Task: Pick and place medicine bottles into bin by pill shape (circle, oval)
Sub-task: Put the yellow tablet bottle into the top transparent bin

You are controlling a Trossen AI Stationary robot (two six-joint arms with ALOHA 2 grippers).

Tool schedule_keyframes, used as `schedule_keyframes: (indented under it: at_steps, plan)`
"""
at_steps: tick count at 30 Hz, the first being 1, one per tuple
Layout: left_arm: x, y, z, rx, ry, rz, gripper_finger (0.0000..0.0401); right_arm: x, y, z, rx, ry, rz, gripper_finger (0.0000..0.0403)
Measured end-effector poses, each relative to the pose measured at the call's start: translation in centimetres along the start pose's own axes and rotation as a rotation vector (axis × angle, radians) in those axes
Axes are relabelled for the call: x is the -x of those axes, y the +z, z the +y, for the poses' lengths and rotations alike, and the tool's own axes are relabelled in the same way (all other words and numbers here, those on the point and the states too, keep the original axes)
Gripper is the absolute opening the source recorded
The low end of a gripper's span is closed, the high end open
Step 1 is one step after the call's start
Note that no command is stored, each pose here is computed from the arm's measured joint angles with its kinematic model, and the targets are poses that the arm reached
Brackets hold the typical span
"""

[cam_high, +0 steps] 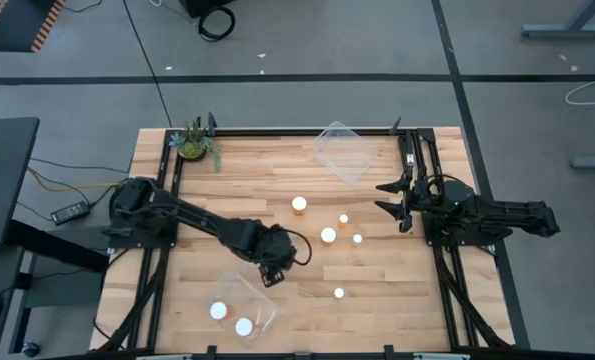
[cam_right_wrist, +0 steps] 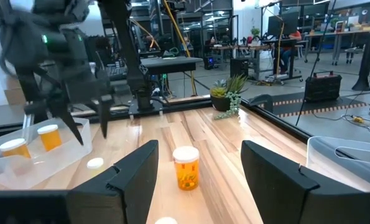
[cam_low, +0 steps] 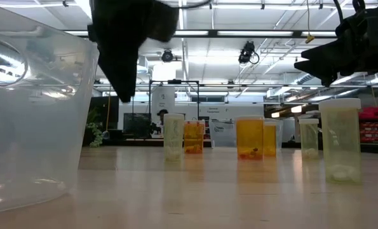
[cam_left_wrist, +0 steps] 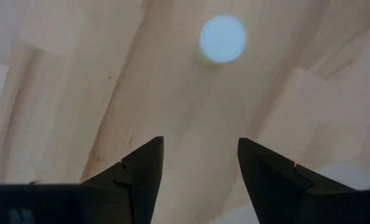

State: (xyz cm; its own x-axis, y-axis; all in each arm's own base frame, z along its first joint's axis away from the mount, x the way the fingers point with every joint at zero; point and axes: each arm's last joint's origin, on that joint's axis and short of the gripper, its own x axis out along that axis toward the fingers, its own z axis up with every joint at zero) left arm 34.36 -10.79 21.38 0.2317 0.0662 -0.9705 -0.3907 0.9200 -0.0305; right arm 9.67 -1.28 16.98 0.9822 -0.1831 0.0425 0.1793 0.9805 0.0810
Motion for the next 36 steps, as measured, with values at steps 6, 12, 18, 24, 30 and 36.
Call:
schedule_keyframes:
  at_steps: [6, 12, 18, 24, 30, 36]
  plan:
    - [-3.1, 1.2, 0.4, -0.035, -0.019, 0.051, 0.0239, 0.0, -0.1, 0.0, 0.000, -0.001, 0.006, 0.0237]
    - [-3.7, 2.6, 0.7, -0.039, -0.080, 0.005, 0.0286, 0.0, -0.1, 0.0, 0.001, -0.001, 0.006, 0.0237]
    - [-3.8, 3.3, 1.1, -0.043, -0.091, -0.025, 0.0306, 0.0, -0.1, 0.0, 0.000, -0.001, 0.006, 0.0237]
    - [-3.9, 3.8, 0.8, -0.066, -0.108, -0.092, 0.0296, 0.0, -0.1, 0.0, 0.000, -0.001, 0.006, 0.0237]
    - [-4.2, 3.9, 0.8, -0.073, -0.077, -0.105, 0.0279, 0.0, 0.0, 0.0, 0.000, -0.001, 0.005, 0.0237]
    - [-4.2, 3.9, 0.9, -0.084, -0.072, -0.108, 0.0248, 0.0, 0.0, 0.0, 0.000, 0.000, 0.005, 0.0237]
